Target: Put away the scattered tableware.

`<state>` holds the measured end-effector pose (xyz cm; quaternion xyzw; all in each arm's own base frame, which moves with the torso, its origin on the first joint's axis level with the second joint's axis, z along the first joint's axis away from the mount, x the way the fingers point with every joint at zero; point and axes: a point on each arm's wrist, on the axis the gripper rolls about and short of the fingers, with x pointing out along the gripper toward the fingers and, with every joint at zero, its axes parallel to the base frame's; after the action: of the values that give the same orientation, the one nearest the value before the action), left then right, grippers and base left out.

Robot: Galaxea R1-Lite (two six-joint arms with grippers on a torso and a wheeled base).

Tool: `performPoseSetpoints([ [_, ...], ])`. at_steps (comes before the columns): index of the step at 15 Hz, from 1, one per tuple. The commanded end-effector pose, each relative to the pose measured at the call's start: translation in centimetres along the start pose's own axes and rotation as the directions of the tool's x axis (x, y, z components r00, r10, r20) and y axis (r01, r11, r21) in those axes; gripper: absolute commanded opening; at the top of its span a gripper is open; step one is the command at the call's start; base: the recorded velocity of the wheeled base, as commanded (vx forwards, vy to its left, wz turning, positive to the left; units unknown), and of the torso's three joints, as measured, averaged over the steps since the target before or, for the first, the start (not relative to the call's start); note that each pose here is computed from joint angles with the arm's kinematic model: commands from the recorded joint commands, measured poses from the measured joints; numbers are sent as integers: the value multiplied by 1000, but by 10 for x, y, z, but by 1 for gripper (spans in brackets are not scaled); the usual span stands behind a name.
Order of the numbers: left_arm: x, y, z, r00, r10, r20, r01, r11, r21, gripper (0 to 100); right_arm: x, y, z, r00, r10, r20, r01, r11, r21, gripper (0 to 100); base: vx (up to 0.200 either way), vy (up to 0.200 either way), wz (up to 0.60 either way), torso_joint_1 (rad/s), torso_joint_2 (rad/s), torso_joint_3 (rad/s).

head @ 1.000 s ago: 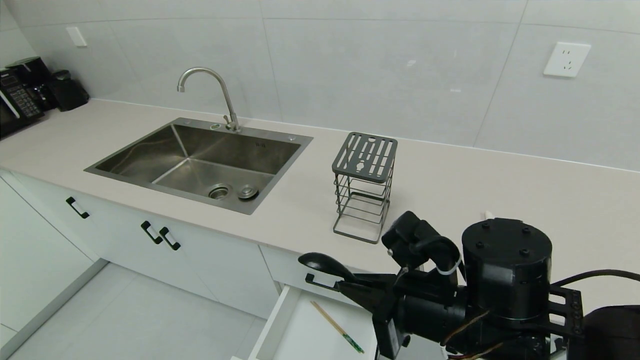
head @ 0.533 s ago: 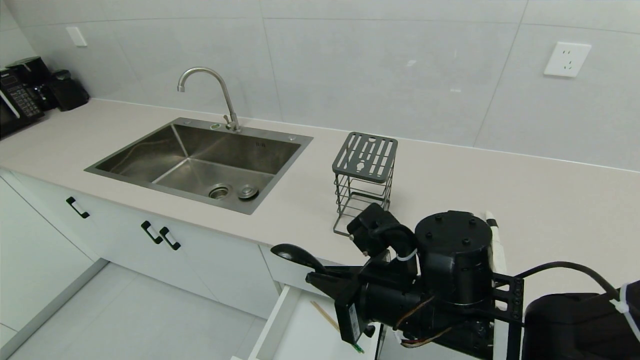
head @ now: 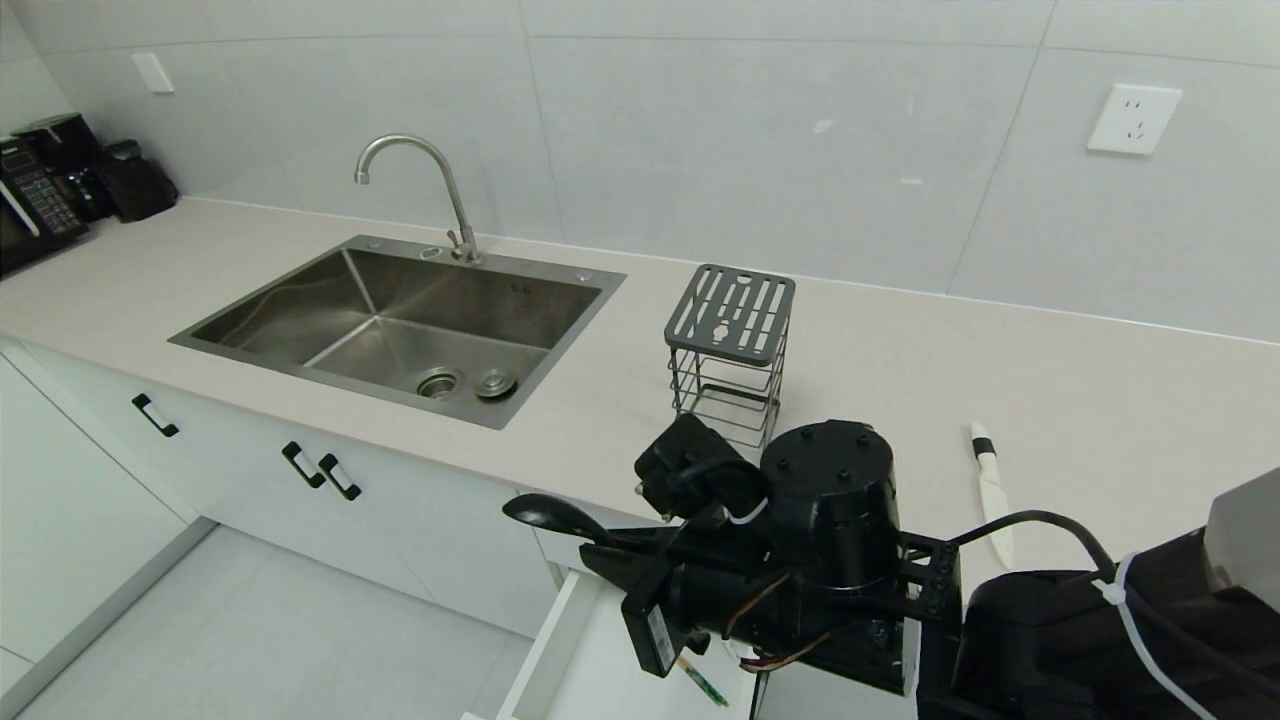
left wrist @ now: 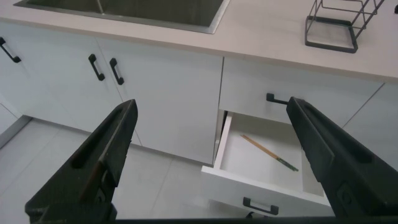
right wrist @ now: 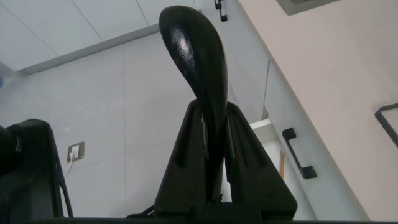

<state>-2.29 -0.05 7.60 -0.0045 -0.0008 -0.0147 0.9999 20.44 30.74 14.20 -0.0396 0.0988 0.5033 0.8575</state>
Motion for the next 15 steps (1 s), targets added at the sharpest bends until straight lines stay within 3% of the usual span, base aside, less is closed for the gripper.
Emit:
performPoseSetpoints([
  [1, 0, 0, 0, 1000, 0, 0, 0, 1000, 0, 100, 0, 4, 1, 1000, 11, 1, -11, 1000, -4, 0, 0, 0, 0, 0, 0, 0],
  [4, 0, 0, 0, 1000, 0, 0, 0, 1000, 0, 100, -5, 6, 9, 1000, 5, 24, -4, 1000, -21, 0, 0, 0, 0, 0, 0, 0],
  [8, 0, 0, 0, 1000, 0, 0, 0, 1000, 0, 100, 2, 12, 26, 991, -126, 34, 129, 986, -106, 0, 0, 0, 0, 0, 0, 0],
  [15, 0, 0, 0, 1000, 0, 0, 0, 1000, 0, 100, 3, 12, 25, 991, -127, 36, 131, 981, -145, 0, 0, 0, 0, -103, 208, 106],
])
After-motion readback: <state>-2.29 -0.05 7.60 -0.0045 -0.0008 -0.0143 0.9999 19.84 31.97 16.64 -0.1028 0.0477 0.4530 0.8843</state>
